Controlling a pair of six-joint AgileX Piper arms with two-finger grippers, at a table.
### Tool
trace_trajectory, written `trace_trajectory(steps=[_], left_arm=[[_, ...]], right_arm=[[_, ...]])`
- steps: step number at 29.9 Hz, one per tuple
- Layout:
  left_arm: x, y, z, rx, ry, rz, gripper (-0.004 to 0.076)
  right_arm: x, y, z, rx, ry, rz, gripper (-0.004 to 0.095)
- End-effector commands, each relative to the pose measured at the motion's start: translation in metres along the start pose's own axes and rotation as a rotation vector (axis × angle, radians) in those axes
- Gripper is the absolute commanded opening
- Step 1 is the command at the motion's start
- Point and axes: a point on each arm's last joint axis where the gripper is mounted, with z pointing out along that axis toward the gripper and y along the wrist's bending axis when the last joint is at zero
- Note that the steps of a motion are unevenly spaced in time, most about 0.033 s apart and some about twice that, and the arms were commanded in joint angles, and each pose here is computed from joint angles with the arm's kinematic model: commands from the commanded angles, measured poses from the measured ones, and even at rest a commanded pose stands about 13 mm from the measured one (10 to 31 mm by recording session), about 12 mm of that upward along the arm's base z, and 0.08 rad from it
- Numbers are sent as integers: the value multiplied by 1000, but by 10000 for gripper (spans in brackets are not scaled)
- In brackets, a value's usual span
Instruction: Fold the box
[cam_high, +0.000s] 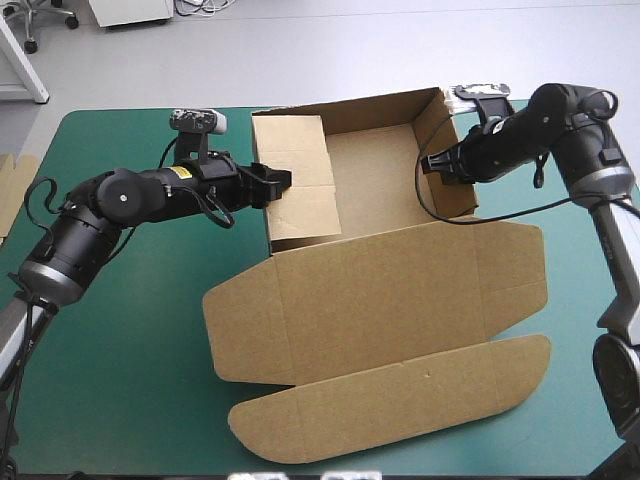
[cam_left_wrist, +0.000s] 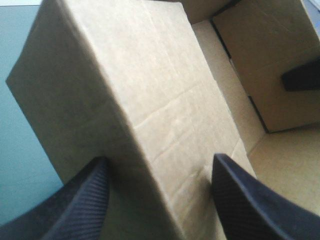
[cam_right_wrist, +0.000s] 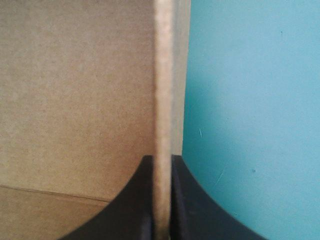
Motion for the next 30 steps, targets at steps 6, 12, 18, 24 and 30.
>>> trace_trajectory(steps=[6, 12, 18, 24, 30], left_arm=[[-13, 6, -9, -171, -89, -33, 426], [-13, 22, -7, -316, -97, -65, 426], [-10, 27, -2, -371, -72, -59, 400], [-2, 34, 11, -386, 7, -84, 400], [2, 17, 19, -343, 15, -93, 400]], right_arm=[[-6, 51, -19, -24, -131, -63, -11], [-5, 64, -16, -8, -132, -54, -11], [-6, 70, -15, 11, -153, -66, -11], [-7, 67, -16, 49, -163, -49, -11], [-8, 69, -15, 43, -175, -30, -11]])
